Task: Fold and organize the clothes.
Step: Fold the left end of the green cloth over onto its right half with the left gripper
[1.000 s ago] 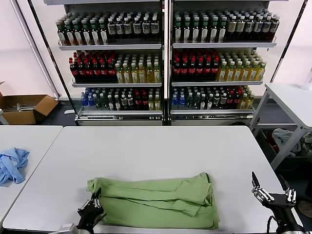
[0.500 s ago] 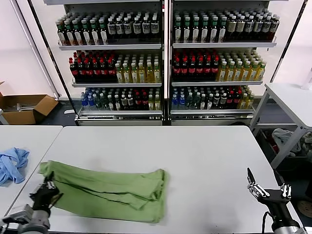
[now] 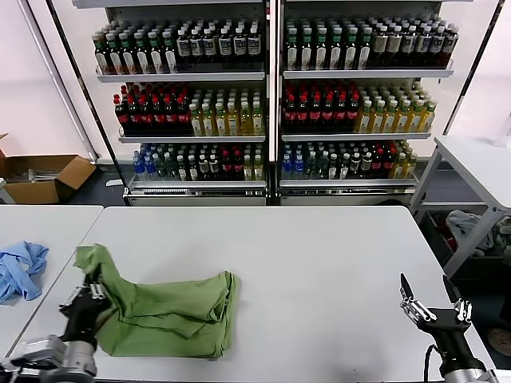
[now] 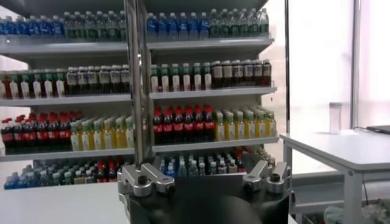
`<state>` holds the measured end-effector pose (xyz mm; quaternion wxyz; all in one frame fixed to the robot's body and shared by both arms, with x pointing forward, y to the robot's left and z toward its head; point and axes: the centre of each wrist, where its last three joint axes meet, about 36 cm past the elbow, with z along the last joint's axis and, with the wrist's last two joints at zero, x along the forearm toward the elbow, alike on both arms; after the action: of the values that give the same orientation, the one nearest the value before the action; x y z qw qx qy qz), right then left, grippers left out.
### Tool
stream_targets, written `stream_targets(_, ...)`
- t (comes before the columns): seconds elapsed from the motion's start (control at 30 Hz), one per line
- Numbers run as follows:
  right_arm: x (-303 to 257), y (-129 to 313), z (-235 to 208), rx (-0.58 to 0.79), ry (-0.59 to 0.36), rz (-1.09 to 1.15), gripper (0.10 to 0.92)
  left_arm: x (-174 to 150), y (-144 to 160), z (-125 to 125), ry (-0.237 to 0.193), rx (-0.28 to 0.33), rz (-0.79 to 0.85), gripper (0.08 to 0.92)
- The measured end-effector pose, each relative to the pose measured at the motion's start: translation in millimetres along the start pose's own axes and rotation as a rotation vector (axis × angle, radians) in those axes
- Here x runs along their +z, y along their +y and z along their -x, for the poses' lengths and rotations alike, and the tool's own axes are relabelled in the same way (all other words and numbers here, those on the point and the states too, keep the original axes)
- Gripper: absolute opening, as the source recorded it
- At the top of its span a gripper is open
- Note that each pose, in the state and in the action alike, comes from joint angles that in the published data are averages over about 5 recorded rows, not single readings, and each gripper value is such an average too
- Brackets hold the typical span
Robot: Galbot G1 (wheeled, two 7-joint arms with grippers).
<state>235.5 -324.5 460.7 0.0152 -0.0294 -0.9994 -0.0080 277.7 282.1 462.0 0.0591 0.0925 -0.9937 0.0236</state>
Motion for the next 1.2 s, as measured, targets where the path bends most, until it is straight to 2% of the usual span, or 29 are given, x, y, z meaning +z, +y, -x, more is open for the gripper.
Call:
stream_targets(0.17,0,1,2,-0.003,-0.002,0.002,0.823,21,-31,-6,0.022,0.091,0.001,0.11)
stream_targets(0.43,1,2,2,-0.005,0.0,0.002,0.823,52,-65,-9,0.057,0.185,0.018,0.11)
stream_targets(0.63,1,3,2,-0.008,-0.002,0.003,0.823,69,-81,-11,0.077,0.23,0.036,0.11)
stream_targets(1.0,1,3,2,-0.004,-0.002,0.002,0.823,81,-107,-8,0.106,0.281,0.056,0.11)
stream_targets(1.13,2,3,2,-0.003,-0.004,0.003,0.823,87,-113,-7,0.117,0.304,0.079,0.153)
stream_targets(1.2,2,3,2,-0.003,-0.004,0.002,0.823,90,-116,-8,0.123,0.319,0.091,0.202)
